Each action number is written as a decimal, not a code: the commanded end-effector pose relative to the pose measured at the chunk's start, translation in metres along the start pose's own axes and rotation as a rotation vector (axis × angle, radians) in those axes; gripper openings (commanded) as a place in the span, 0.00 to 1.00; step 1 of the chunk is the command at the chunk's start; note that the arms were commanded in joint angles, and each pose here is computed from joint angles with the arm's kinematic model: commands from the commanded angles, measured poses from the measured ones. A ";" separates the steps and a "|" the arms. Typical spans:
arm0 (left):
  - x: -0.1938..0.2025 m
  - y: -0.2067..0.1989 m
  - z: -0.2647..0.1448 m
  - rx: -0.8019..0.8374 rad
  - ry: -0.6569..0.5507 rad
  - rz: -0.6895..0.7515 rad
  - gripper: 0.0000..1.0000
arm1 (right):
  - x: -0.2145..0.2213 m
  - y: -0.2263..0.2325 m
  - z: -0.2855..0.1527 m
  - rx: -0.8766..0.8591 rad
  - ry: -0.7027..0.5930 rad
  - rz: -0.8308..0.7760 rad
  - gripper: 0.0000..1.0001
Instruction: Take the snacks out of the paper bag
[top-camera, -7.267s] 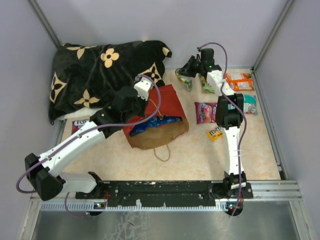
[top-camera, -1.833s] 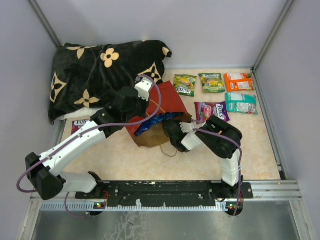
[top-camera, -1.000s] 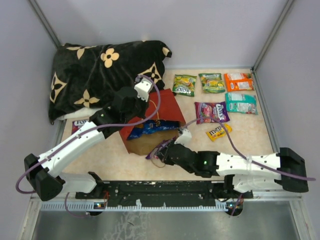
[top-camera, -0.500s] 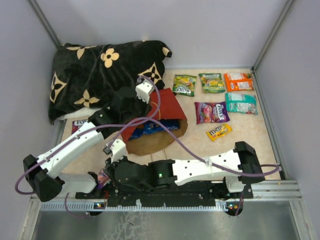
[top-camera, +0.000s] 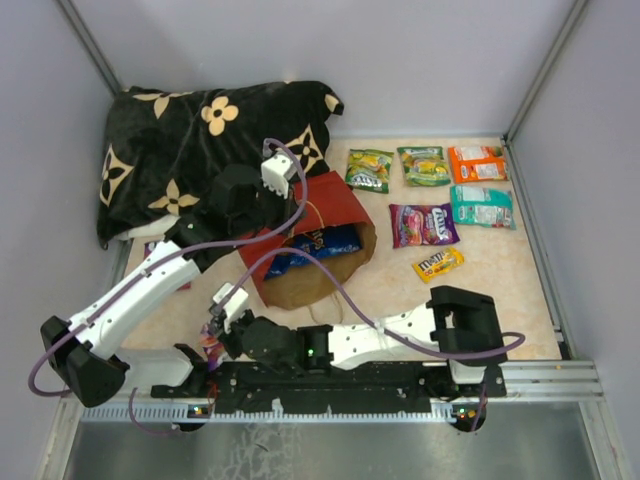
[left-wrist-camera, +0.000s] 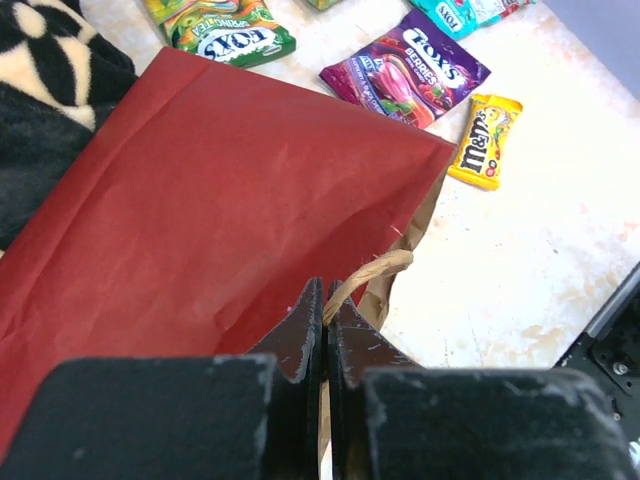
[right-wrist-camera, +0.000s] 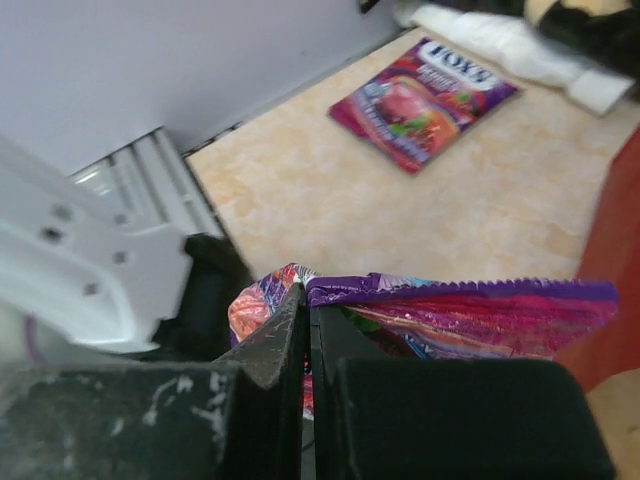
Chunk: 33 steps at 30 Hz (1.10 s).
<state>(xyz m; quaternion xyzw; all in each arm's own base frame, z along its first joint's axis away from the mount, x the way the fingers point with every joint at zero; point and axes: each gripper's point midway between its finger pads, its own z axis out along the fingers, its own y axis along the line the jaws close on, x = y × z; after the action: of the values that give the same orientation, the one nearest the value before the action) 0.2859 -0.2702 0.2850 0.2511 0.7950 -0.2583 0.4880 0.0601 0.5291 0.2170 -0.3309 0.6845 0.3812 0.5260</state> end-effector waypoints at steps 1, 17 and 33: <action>-0.020 -0.009 -0.007 0.070 -0.041 -0.042 0.00 | -0.074 -0.023 0.007 0.022 -0.292 0.047 0.00; -0.030 0.011 -0.020 0.018 -0.057 0.000 0.00 | -0.018 -0.064 0.039 -0.039 -0.302 0.168 0.00; -0.040 0.020 -0.028 0.028 -0.074 -0.031 0.00 | 0.018 -0.076 0.107 -0.017 -0.154 -0.032 0.00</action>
<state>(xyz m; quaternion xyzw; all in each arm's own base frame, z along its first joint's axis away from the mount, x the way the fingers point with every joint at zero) 0.2976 -0.2450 0.2962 0.2385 0.8003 -0.2629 0.4833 0.1548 0.5724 0.1430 -0.2994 0.6693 0.4078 0.5442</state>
